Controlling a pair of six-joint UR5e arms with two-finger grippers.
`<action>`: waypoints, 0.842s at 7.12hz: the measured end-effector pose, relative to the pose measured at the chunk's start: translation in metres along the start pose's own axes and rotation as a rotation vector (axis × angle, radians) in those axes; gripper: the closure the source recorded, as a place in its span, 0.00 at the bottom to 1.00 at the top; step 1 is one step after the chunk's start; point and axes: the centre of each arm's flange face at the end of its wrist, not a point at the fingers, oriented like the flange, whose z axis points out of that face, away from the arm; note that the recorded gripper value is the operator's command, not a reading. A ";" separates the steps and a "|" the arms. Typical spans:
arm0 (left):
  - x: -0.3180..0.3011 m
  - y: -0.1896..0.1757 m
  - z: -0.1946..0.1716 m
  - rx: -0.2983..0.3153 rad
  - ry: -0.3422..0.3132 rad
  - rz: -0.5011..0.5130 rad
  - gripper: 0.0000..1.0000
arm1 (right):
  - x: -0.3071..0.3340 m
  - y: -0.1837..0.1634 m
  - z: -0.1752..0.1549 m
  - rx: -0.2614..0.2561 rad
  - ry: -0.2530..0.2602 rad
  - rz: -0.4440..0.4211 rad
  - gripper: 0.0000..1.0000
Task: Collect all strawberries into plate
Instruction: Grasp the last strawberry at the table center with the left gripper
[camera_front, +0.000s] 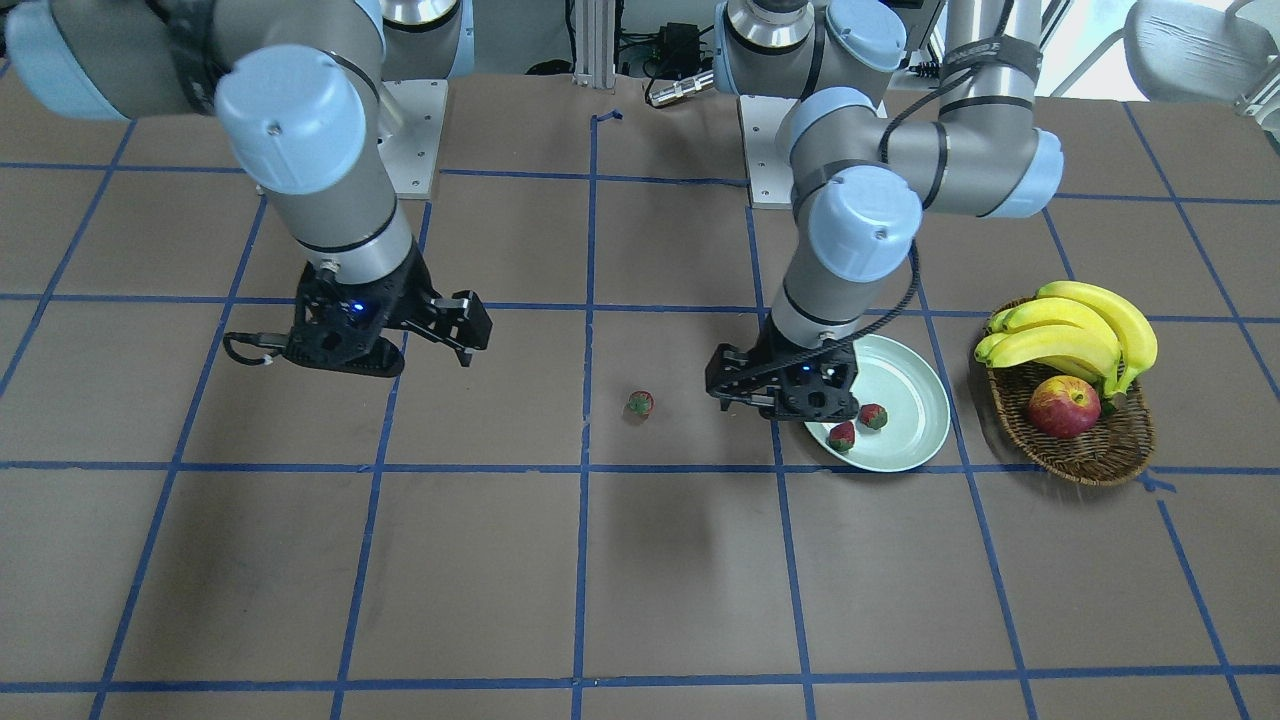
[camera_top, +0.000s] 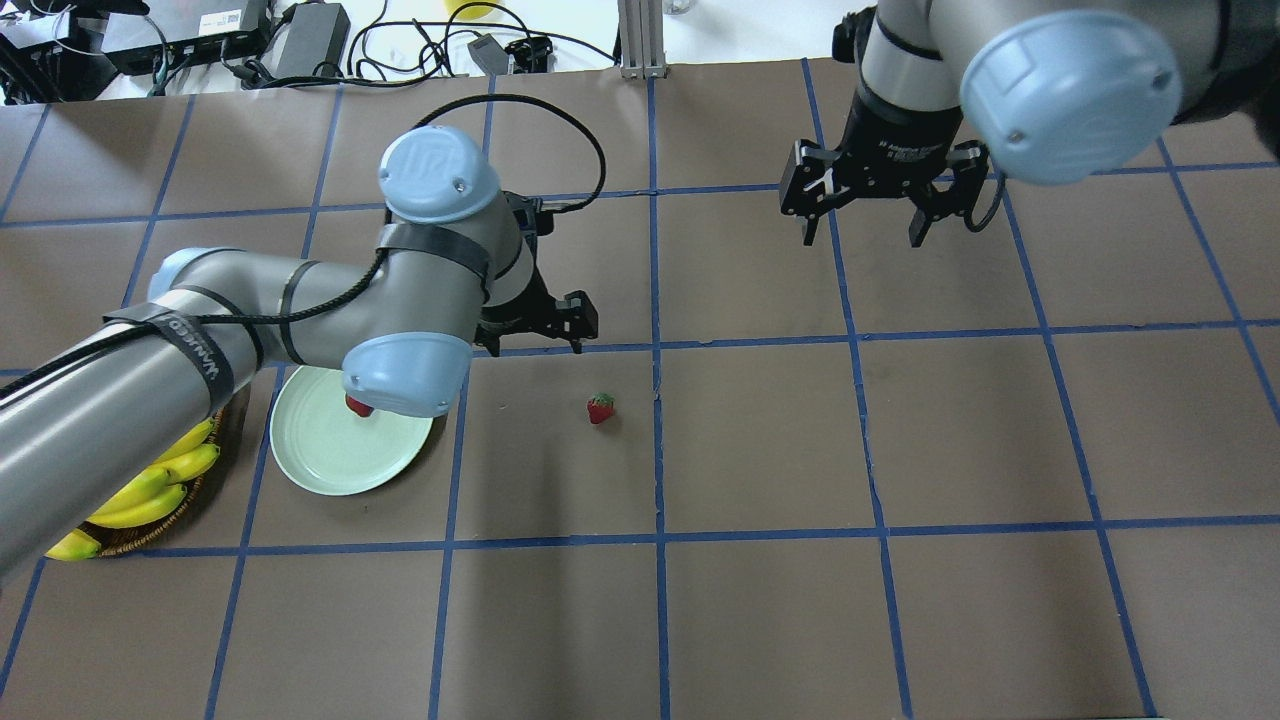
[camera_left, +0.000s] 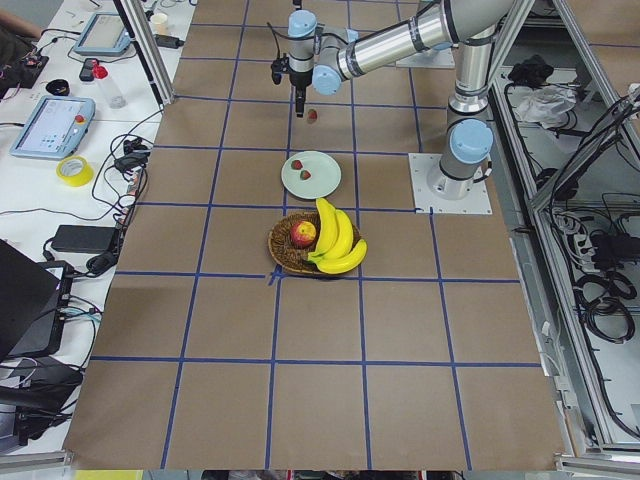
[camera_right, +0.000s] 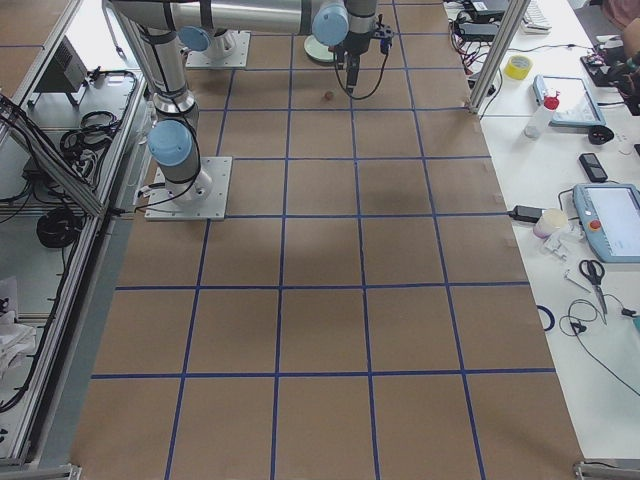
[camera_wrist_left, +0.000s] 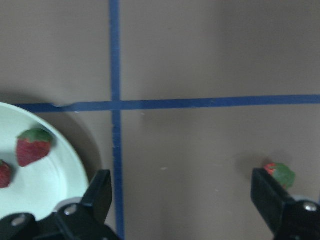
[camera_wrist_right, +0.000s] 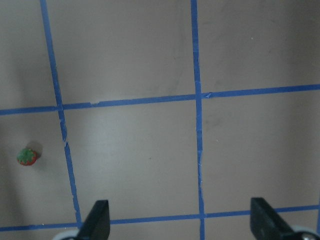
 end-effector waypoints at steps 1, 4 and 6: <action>0.027 0.012 0.016 -0.014 -0.009 -0.008 0.10 | 0.002 0.007 -0.034 0.024 -0.003 -0.013 0.00; 0.046 0.022 0.066 -0.050 -0.039 -0.003 0.24 | 0.005 0.026 -0.076 0.101 -0.007 -0.058 0.00; 0.046 0.021 0.082 -0.061 -0.046 0.004 0.57 | 0.006 0.030 -0.081 0.122 -0.007 -0.070 0.00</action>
